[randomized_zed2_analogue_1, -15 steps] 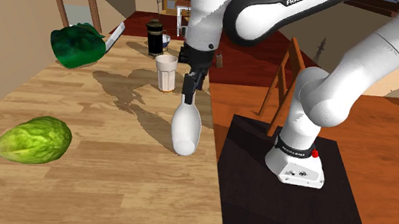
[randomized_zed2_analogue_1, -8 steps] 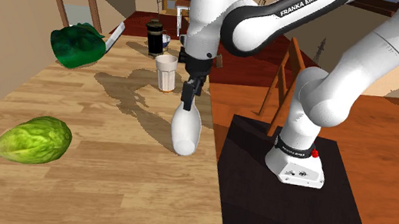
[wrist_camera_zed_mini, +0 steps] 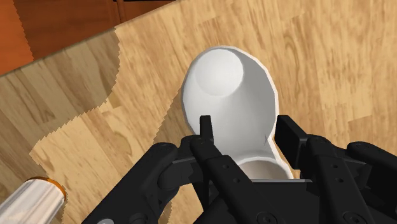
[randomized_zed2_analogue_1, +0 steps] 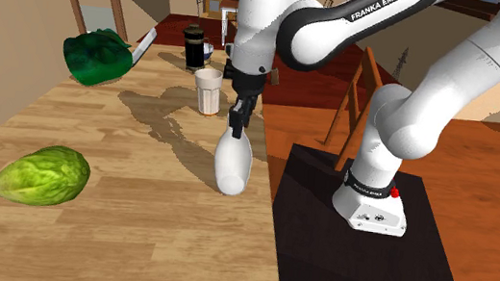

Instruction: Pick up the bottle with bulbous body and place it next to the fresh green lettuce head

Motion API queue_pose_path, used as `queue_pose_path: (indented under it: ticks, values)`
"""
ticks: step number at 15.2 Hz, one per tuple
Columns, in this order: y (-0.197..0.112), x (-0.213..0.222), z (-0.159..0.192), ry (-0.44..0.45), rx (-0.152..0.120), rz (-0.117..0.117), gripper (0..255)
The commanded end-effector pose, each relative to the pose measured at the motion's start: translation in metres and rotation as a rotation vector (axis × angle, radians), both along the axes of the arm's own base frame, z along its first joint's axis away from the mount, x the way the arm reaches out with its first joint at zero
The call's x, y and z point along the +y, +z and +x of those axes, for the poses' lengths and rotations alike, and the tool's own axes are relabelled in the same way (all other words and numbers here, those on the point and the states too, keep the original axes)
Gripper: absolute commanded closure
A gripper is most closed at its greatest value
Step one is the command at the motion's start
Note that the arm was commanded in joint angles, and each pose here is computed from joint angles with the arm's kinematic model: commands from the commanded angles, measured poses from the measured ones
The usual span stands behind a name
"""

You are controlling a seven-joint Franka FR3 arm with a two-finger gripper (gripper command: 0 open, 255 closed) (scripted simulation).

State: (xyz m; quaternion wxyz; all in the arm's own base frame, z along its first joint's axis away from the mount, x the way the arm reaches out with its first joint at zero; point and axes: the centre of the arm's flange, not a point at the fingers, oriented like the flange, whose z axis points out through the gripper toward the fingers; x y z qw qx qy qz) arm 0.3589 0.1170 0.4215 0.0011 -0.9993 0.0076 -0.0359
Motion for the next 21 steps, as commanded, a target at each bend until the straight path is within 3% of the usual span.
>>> queue_pose_path:
  ticks: [1,6,21]
  values:
    - [0.0,0.0,0.0,0.0,0.001,0.0,255]
    - [0.0,0.0,0.0,0.0,0.001,0.0,255]
    - [0.079,0.0,0.0,0.0,0.001,0.0,255]
